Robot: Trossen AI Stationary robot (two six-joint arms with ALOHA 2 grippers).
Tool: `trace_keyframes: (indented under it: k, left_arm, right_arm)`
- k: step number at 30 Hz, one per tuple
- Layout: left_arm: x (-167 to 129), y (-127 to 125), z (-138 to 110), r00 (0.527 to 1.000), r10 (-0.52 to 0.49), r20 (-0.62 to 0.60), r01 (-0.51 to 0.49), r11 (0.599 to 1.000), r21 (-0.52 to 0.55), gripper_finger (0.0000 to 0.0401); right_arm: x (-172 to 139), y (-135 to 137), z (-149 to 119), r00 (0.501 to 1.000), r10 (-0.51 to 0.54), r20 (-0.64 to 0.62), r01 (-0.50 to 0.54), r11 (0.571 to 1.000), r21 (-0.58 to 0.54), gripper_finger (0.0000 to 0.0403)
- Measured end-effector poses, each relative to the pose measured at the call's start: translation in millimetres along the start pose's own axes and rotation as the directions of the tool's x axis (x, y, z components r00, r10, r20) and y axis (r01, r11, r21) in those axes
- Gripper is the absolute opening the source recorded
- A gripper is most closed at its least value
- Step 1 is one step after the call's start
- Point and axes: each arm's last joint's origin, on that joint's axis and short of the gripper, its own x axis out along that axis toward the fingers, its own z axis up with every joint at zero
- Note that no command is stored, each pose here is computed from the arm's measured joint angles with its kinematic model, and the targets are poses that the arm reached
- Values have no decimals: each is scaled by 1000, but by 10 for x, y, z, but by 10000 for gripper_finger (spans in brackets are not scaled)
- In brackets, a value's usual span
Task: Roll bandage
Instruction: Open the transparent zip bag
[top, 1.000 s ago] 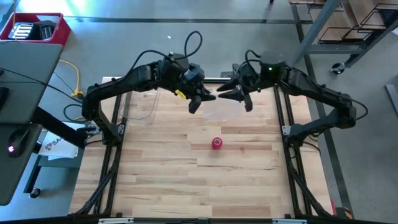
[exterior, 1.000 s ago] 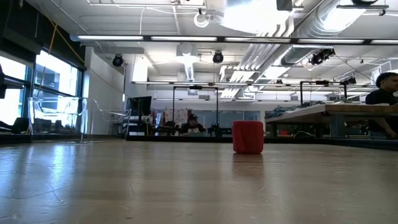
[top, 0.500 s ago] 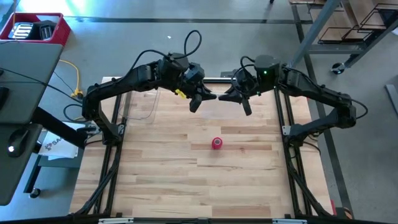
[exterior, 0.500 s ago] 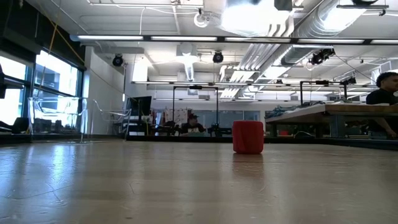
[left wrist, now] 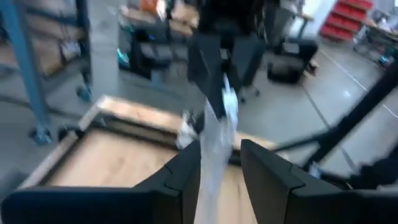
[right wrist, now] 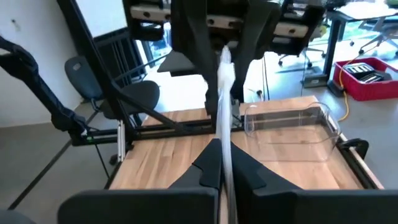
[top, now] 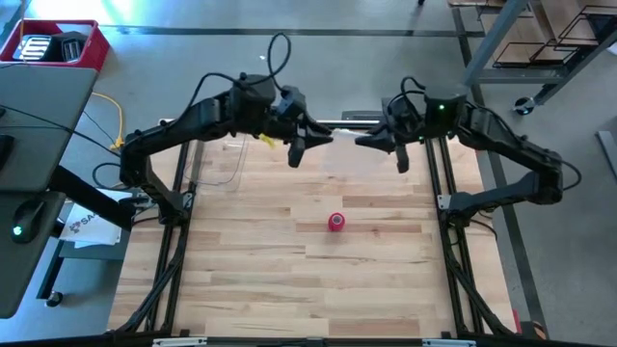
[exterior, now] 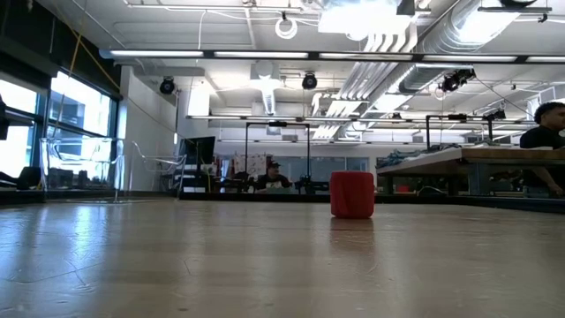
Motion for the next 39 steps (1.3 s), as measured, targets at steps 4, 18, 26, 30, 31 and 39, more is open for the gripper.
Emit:
trace_keyframes:
  k: [4, 18, 26, 30, 31, 39]
  left_arm:
    - [16, -22, 64, 996, 41, 83, -45, 998, 42, 111]
    - [119, -23, 55, 994, 9, 104, -14, 999, 42, 114]
    - [128, 16, 59, 995, -4, 102, 2, 1000, 21, 139]
    - [147, -9, 52, 995, -12, 103, 10, 1000, 26, 124]
    - [146, -14, 58, 994, -14, 110, 11, 999, 30, 117]
    - [143, -14, 68, 993, -12, 121, 8, 999, 36, 59]
  right_arm:
    - [-33, 17, 14, 1000, 0, 12, 0, 1000, -5, 0]
    - [-32, 17, 15, 1000, 0, 13, 0, 1000, -4, 0]
    - [-32, 16, 14, 1000, 0, 11, 0, 1000, -3, 0]
    - [-31, 16, 12, 1000, 0, 10, 0, 1000, -2, 0]
    - [-30, 16, 11, 1000, 0, 9, 0, 1000, -2, 0]
    - [-30, 16, 11, 1000, 0, 9, 0, 1000, -3, 0]
